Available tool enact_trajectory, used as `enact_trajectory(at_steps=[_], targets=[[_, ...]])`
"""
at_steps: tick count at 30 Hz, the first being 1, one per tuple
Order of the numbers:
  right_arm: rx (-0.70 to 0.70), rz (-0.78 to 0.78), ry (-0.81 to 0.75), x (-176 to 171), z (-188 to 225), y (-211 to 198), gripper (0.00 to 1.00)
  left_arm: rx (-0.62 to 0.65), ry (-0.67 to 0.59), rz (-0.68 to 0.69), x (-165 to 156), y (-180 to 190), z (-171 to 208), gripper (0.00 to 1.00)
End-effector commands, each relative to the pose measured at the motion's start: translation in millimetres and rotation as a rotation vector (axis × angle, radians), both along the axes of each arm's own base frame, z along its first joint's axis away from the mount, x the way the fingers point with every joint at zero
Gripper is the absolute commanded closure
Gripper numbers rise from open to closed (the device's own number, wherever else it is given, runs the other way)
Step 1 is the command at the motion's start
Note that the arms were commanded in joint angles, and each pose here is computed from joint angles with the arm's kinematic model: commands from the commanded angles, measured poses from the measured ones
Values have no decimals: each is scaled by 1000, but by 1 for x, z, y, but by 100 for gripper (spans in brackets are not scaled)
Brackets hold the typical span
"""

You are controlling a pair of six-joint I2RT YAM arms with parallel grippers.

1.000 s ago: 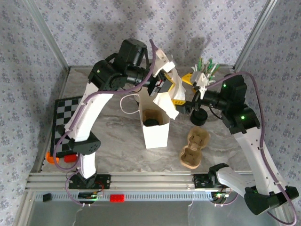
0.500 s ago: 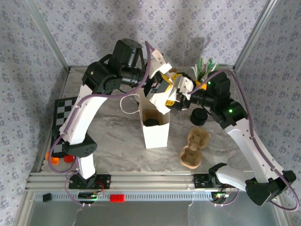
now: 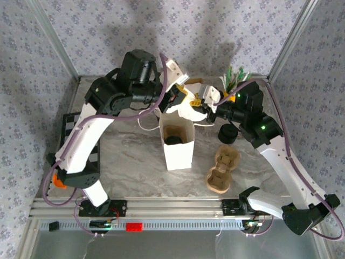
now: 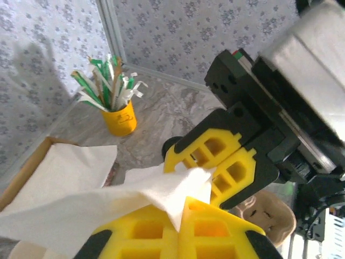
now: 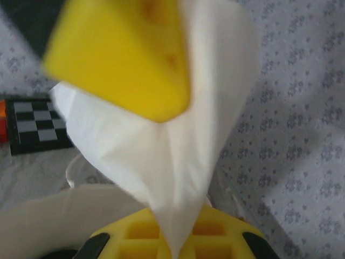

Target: Pack the takeout coffee

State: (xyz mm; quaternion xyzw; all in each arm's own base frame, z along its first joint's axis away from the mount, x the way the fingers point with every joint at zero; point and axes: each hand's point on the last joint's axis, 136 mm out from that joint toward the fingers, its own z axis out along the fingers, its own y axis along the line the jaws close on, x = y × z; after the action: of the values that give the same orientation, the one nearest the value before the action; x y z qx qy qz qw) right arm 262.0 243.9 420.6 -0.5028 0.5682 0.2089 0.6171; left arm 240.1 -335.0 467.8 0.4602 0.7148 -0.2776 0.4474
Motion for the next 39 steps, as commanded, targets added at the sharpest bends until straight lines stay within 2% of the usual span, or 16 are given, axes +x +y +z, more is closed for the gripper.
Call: enact_trajectory(at_steps=[1,3,4,8,14,18,23,25,28,36,38,39], targets=[[172,-217,159,12,33,-23,100,-110,-106,170,10,33,45,67],[257,-329,295,20,36,-34,100,-131,-103,264,13,51,46,46],[278,-378,355,22,35,-38,100,-145,-93,352,18,64,43,42],[355,-524,532,26,26,-44,100,-186,14,654,23,119,7,32],[355,-622,710,22,15,-19,100,-201,231,761,9,137,-58,25],[315,-751,769,27,-10,-11,100,-238,332,856,11,146,-93,26],[345,-667,859,27,-26,23,100,-296,429,866,12,140,-124,32],[333,-698,862,29,-32,24,100,-299,453,882,14,140,-133,33],[290,-778,870,34,-56,20,100,-302,473,898,17,138,-144,35],[105,-797,901,22,-110,36,100,-275,514,936,22,140,-170,41],[74,-828,899,21,-117,32,92,-298,505,934,26,138,-168,42],[63,-835,898,19,-119,30,81,-298,504,936,27,139,-168,42]])
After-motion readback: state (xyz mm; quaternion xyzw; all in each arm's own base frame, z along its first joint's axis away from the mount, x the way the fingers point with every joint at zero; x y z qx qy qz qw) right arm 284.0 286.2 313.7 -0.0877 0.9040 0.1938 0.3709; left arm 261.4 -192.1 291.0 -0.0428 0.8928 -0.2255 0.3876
